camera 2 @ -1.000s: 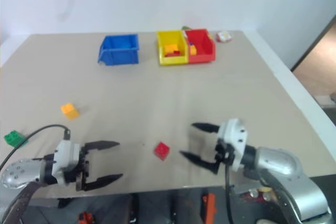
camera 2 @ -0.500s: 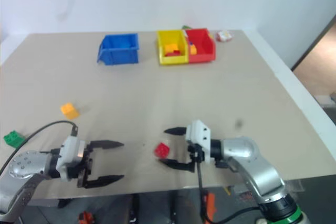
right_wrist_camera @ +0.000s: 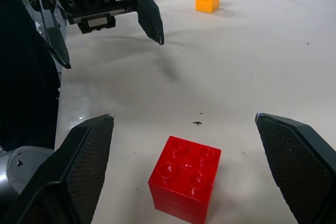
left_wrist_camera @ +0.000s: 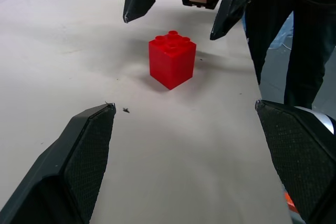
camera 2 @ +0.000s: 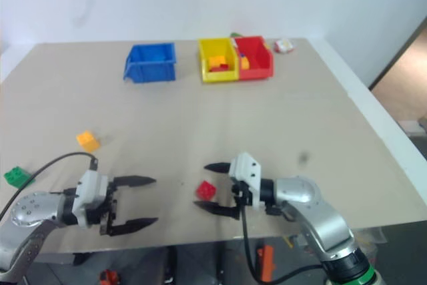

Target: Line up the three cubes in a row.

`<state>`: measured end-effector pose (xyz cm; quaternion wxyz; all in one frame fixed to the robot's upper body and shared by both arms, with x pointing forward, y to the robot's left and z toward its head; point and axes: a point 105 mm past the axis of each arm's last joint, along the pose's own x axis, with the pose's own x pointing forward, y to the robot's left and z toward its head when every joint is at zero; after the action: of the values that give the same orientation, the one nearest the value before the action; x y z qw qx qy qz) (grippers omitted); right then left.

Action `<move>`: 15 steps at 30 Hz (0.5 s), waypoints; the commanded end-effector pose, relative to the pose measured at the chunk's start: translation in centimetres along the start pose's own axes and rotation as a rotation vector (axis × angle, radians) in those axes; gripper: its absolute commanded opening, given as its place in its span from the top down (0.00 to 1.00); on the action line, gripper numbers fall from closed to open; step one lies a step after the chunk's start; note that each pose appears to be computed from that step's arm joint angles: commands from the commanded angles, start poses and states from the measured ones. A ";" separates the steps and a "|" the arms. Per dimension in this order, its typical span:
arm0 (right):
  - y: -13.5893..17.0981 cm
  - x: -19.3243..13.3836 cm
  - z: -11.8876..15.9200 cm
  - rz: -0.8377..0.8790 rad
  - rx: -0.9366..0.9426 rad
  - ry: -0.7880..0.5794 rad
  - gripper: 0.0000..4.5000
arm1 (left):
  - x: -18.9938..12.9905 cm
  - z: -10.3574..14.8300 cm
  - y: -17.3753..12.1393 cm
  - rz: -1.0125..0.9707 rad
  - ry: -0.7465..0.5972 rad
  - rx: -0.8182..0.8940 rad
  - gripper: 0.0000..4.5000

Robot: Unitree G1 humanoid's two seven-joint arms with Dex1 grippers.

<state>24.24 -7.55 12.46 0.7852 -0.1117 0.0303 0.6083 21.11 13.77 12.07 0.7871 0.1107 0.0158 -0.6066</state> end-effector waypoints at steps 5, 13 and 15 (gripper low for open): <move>0.1 0.0 -0.4 -0.058 0.049 -0.023 0.00 | -0.3 1.1 0.1 0.016 -0.011 0.029 0.02; 0.5 0.2 -1.2 -0.082 0.085 -0.015 0.00 | -0.4 1.1 0.5 0.017 -0.002 0.036 0.02; 0.6 0.2 -1.5 -0.088 0.090 -0.010 0.00 | -0.4 1.1 0.7 0.016 0.000 0.038 0.02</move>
<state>24.13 -7.80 10.53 0.8159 -0.0721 0.0592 0.5706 21.48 13.92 12.51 0.7919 0.1150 0.0155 -0.5996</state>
